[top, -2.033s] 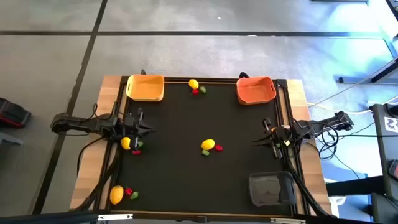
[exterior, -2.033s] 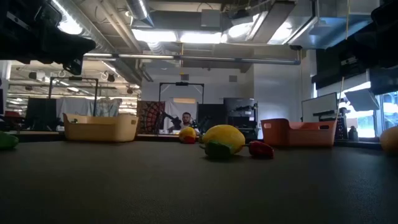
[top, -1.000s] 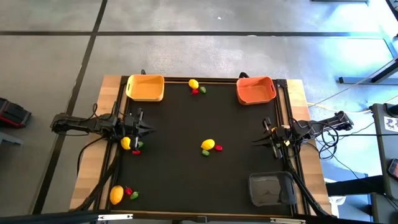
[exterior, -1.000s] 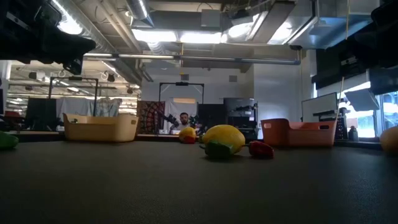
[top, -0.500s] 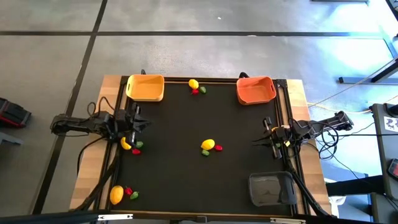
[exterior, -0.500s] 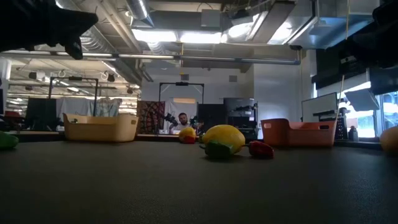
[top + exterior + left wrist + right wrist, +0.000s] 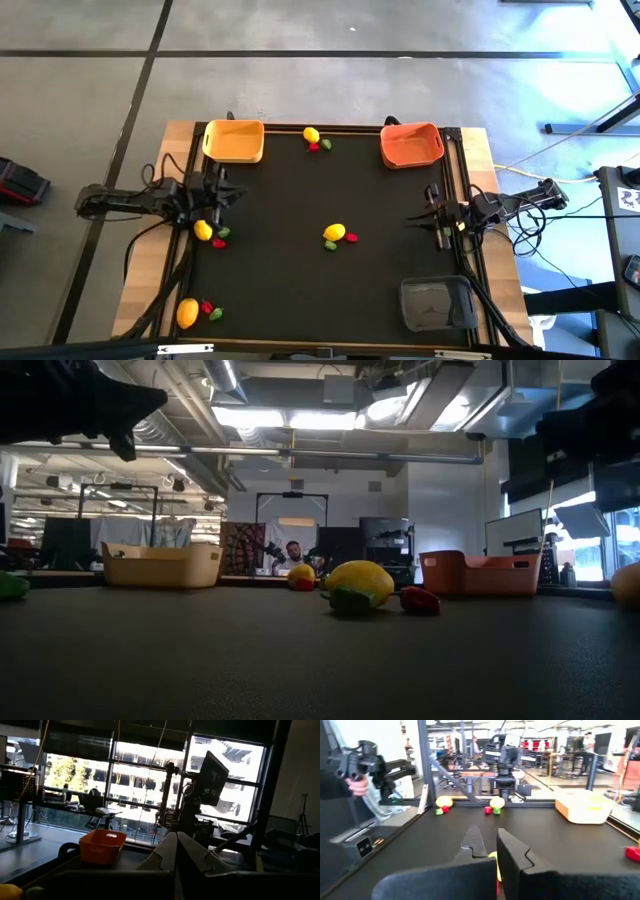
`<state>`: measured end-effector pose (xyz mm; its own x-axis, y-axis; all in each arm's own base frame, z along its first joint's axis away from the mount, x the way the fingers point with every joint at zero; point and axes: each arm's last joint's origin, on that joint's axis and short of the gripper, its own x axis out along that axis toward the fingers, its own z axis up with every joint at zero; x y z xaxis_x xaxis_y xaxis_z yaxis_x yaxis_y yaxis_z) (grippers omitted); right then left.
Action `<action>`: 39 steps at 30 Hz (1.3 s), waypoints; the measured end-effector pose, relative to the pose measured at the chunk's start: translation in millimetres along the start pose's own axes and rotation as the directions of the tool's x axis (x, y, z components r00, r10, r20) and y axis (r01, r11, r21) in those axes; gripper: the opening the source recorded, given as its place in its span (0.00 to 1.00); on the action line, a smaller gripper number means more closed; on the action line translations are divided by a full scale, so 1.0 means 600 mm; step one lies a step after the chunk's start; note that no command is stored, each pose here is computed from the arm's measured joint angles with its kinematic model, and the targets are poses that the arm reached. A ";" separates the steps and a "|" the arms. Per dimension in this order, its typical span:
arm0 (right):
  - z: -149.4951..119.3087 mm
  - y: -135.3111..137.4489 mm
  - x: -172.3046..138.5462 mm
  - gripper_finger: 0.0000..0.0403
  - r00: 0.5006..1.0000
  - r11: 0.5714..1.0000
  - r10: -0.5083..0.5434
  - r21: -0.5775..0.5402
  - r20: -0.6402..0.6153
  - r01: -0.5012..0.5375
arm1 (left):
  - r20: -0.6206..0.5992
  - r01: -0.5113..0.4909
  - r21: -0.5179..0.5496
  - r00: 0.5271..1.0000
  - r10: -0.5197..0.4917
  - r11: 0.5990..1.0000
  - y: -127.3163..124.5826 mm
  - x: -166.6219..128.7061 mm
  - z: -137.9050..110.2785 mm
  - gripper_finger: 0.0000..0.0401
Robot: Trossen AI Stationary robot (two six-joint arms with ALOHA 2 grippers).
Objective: Sort produce into baskets
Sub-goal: Put the lemon into the yellow bin
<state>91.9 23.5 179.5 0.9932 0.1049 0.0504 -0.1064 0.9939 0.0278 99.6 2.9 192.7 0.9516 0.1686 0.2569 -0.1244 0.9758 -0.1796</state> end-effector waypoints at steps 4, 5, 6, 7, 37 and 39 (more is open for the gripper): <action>0.000 -0.001 0.000 0.00 1.000 1.000 -0.012 0.004 0.002 0.012 | -0.023 -0.022 0.011 0.999 0.022 1.000 0.002 0.012 -0.006 0.01; 0.000 -0.001 0.000 0.00 1.000 1.000 -0.012 0.004 0.002 0.012 | -0.025 -0.026 0.013 0.999 0.027 1.000 0.002 0.015 -0.007 0.01; 0.001 -0.001 0.000 0.00 1.000 1.000 -0.012 0.004 0.002 0.012 | -0.031 -0.031 0.015 0.999 0.032 0.999 0.003 0.019 -0.008 0.01; 0.001 -0.001 0.000 0.00 1.000 1.000 -0.012 0.004 0.002 0.012 | -0.042 -0.038 0.018 0.998 0.038 0.999 0.003 0.023 -0.008 0.01; 0.020 -0.009 -0.002 0.00 0.975 0.982 -0.189 0.030 0.114 0.187 | -0.381 -0.095 0.109 0.915 0.130 0.989 -0.025 0.274 -0.006 0.02; 0.023 -0.009 -0.003 0.00 0.973 0.982 -0.189 0.036 0.129 0.186 | -0.392 -0.098 0.109 0.910 0.133 0.989 -0.025 0.281 -0.011 0.05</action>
<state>90.3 17.5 193.0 0.9809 -0.0897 0.1728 0.0783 0.9943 0.0722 264.0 15.7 232.3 0.9598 0.2291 -0.1621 -0.2469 0.9639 -0.0994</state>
